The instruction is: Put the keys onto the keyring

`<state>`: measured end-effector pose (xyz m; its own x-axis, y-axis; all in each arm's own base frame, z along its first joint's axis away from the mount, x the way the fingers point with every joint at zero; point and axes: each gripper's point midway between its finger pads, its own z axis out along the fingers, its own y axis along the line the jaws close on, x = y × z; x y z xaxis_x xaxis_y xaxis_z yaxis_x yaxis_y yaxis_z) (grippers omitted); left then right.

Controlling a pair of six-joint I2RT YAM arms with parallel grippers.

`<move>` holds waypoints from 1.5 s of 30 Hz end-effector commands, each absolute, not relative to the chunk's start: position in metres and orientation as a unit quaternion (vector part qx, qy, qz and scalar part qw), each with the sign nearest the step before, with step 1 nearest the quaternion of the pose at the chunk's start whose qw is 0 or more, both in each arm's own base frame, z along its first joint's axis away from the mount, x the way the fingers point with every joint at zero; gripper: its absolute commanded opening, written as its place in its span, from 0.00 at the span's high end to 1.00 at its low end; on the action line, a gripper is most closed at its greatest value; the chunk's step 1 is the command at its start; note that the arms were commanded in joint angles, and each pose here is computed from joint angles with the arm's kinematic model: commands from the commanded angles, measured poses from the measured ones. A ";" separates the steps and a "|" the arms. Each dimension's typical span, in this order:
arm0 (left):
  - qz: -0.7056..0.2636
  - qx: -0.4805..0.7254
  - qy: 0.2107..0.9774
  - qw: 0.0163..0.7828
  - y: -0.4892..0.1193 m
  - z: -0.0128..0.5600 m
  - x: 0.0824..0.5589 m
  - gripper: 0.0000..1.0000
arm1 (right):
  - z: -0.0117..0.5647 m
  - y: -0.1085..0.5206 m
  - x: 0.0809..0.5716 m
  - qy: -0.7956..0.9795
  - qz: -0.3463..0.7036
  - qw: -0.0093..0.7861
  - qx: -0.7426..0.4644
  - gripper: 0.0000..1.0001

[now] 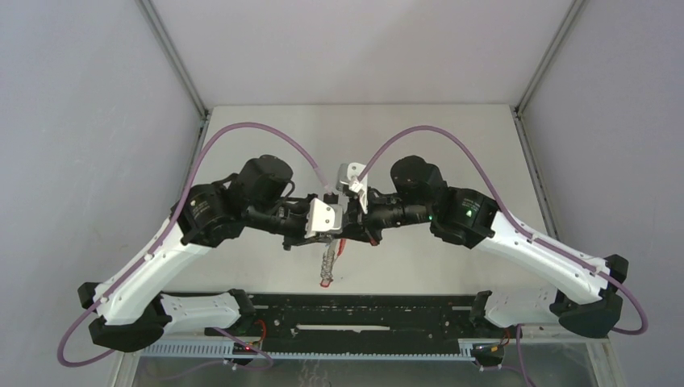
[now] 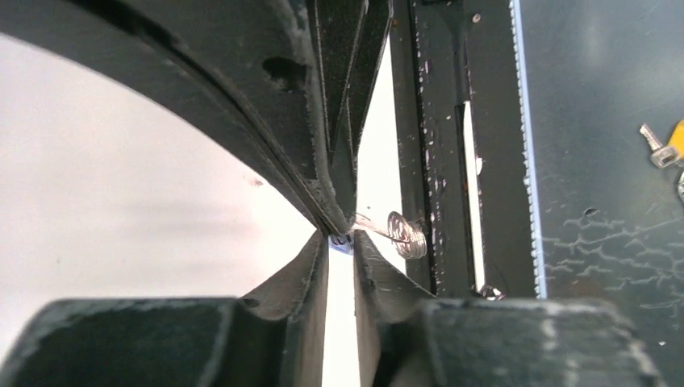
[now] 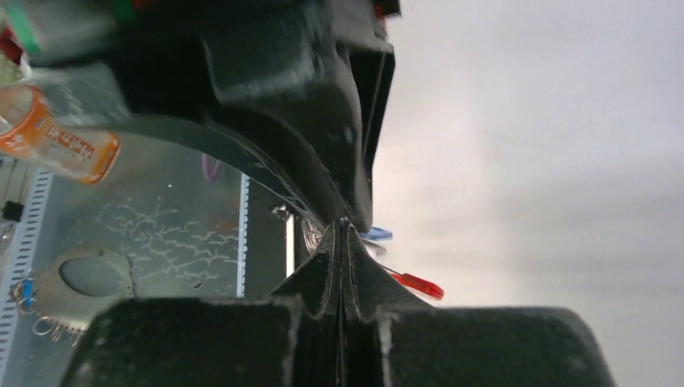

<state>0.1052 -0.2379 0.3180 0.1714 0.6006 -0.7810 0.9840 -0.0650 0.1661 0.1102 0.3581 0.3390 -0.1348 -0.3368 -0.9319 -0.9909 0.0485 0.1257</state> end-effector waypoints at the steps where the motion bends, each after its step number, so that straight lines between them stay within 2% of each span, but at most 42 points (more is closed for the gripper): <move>1: -0.280 0.665 0.554 0.416 -0.243 0.359 0.107 0.68 | 0.373 0.356 0.118 0.588 0.457 0.461 -0.483 1.00; 4: -0.276 0.672 0.545 0.420 -0.237 0.367 0.103 0.50 | 0.392 0.351 0.115 0.551 0.493 0.505 -0.444 1.00; 10: -0.272 0.668 0.543 0.430 -0.229 0.372 0.099 0.47 | 0.424 0.335 0.107 0.466 0.546 0.582 -0.382 1.00; 14: -0.267 0.639 0.560 0.454 -0.231 0.371 0.109 0.50 | 0.435 0.328 0.102 0.429 0.557 0.615 -0.357 1.00; 17: -0.259 0.617 0.560 0.488 -0.230 0.379 0.117 0.56 | 0.444 0.321 0.098 0.409 0.558 0.633 -0.347 1.00; 21: -0.260 0.600 0.552 0.517 -0.230 0.388 0.120 0.57 | 0.456 0.315 0.090 0.374 0.579 0.641 -0.338 1.00; 33: -0.370 0.585 0.526 0.494 -0.259 0.412 0.095 0.58 | 0.458 0.334 0.094 0.343 0.598 0.646 -0.328 1.00; 45: -0.327 0.594 0.525 0.514 -0.249 0.405 0.105 0.84 | 0.440 0.337 0.094 0.373 0.602 0.617 -0.342 1.00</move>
<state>0.1004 -0.2531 0.3927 0.1783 0.3165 -0.9317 0.9772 0.0539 0.2053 0.0993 0.3462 0.4317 0.0012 0.4674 -0.8841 -0.9982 0.0539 0.0272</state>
